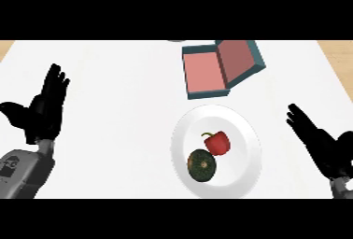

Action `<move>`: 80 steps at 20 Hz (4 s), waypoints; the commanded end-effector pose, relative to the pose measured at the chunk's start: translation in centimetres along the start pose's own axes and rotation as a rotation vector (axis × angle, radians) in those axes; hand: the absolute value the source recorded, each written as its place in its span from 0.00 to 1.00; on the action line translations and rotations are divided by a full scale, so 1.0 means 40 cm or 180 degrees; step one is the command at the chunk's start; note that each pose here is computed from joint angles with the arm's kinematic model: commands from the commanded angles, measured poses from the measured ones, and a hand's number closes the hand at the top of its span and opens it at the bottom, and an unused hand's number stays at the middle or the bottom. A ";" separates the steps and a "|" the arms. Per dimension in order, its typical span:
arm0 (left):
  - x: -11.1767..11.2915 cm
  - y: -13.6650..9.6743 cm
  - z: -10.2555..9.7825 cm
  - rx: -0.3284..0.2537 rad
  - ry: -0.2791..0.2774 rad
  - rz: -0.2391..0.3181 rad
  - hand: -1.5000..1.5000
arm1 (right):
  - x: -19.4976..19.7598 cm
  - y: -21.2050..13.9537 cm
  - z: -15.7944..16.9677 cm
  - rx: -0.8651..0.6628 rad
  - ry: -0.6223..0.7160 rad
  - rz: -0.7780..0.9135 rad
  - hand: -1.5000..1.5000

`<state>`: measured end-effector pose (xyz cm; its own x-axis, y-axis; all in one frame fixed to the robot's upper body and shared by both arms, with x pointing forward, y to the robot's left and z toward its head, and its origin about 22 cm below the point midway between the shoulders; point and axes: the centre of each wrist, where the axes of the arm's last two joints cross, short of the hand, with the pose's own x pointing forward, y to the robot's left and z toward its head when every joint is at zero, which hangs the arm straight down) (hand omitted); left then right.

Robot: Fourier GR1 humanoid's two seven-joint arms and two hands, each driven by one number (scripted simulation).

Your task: Pick the bell pepper from the plate and place it in the cardboard box

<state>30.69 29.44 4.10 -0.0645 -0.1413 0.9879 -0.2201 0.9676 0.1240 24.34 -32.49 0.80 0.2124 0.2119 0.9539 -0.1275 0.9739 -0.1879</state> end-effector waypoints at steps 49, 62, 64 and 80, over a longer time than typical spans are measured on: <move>-0.060 -0.011 0.171 -0.0363 0.0460 -0.0795 0.50 | 0.268 0.404 0.011 0.0817 -0.0217 0.4071 0.00; -0.060 0.040 0.164 -0.0377 0.0475 -0.0823 0.50 | 0.212 0.385 -0.026 0.0785 -0.0241 0.4093 0.00; -0.061 0.052 0.179 -0.0353 0.0454 -0.0823 0.50 | 0.229 0.411 -0.015 0.0724 -0.0213 0.4024 0.00; -0.049 0.023 0.173 -0.0429 0.0462 -0.0766 0.50 | 0.125 0.453 -0.059 0.0833 -0.0195 0.4026 0.00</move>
<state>24.23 28.51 1.40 0.1182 -0.3602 0.9254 -0.0931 0.9238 0.3715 26.40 -13.24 3.56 -0.2261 0.9596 0.1675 -0.3755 0.0728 -0.9239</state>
